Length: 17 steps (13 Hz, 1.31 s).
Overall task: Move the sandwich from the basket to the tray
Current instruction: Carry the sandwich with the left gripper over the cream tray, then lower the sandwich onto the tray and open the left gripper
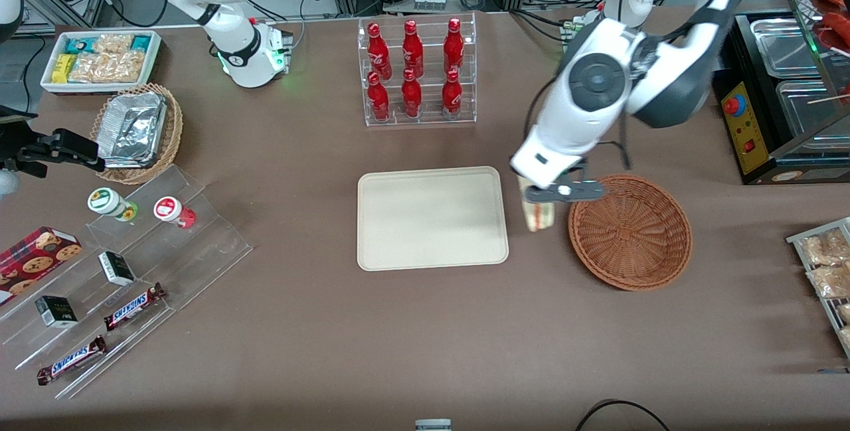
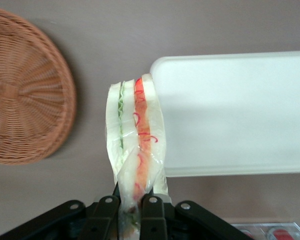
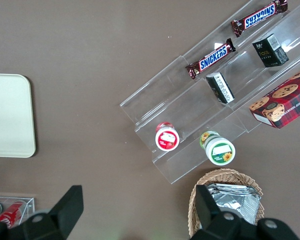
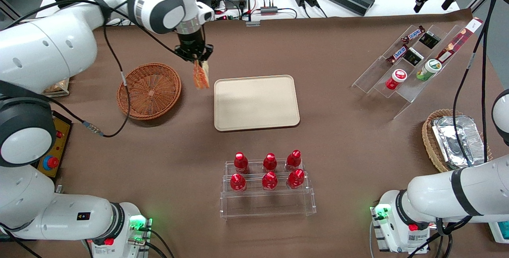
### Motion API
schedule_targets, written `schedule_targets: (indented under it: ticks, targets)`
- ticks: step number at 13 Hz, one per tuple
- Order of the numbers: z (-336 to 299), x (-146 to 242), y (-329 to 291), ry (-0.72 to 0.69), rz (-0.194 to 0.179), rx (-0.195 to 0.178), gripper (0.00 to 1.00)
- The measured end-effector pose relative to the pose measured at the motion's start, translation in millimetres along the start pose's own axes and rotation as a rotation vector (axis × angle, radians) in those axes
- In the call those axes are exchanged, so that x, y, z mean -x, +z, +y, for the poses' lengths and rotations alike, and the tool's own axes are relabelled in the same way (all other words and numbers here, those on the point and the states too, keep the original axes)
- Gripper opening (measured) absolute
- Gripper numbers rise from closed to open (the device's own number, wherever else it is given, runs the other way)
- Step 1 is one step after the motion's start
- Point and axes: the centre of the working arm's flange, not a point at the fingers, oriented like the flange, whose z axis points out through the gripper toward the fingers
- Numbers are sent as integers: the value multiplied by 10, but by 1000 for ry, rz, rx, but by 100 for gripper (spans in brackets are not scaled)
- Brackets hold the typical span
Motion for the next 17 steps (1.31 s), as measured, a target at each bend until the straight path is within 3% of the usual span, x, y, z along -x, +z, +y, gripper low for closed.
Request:
schedule_targets:
  ticks: [2, 5, 12, 17]
  targets:
    - [416, 66, 137, 54, -11, 3, 15]
    - [948, 116, 427, 52, -3, -24, 15]
    - [1772, 221, 1283, 11, 135, 3, 15]
    - [1905, 225, 1708, 20, 178, -8, 15]
